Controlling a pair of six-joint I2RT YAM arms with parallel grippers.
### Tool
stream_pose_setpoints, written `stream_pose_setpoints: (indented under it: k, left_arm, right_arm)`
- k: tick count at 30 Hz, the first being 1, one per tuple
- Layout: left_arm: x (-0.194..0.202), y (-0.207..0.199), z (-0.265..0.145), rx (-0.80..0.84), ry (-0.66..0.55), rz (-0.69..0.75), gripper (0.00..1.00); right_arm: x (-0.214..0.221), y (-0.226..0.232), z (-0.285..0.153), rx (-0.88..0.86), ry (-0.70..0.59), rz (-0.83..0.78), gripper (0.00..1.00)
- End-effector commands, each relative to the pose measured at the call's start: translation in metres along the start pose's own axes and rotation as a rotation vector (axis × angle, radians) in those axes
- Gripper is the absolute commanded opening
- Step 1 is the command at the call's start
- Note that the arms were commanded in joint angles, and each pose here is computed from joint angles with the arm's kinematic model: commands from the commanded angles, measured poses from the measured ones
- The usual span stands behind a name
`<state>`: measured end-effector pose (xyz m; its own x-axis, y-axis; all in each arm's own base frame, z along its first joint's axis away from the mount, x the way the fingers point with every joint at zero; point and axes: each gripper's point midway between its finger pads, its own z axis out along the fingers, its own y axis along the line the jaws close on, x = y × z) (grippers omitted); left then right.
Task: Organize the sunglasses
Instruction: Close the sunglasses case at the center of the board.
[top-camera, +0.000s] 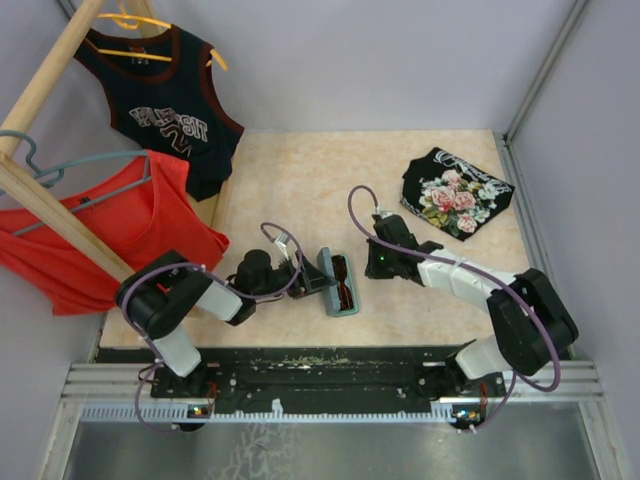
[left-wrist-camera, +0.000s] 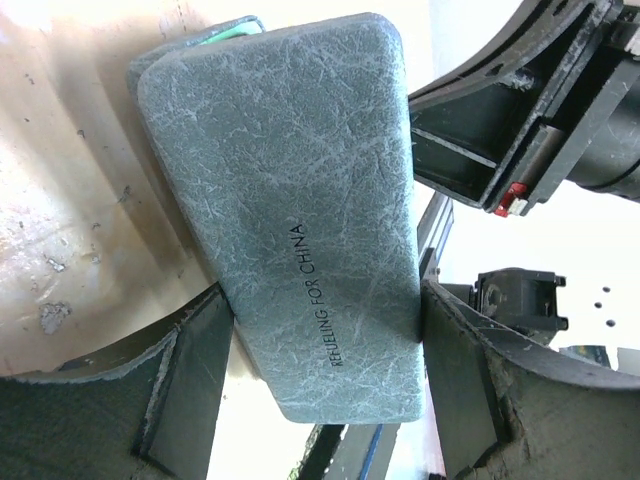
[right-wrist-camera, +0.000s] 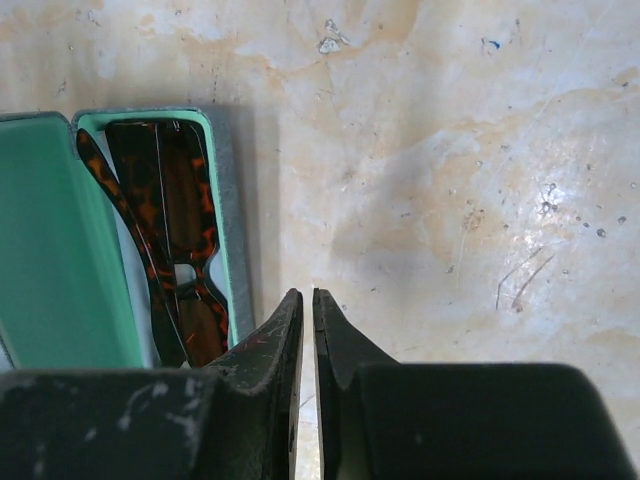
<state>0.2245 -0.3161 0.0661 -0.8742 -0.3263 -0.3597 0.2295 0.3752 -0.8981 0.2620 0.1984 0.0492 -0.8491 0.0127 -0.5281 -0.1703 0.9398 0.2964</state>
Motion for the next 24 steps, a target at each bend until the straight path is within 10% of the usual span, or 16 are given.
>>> stream_pose_setpoints:
  k: [1, 24]
  left_arm:
    - [0.005, 0.021, 0.0, -0.105, 0.043, 0.065, 0.58]
    - [-0.01, 0.043, 0.014, -0.312, 0.092, 0.135, 0.54]
  right_arm:
    - [0.005, 0.011, 0.01, -0.054, 0.007, -0.015, 0.08]
    - [0.023, 0.045, 0.029, -0.192, 0.071, 0.016, 0.06]
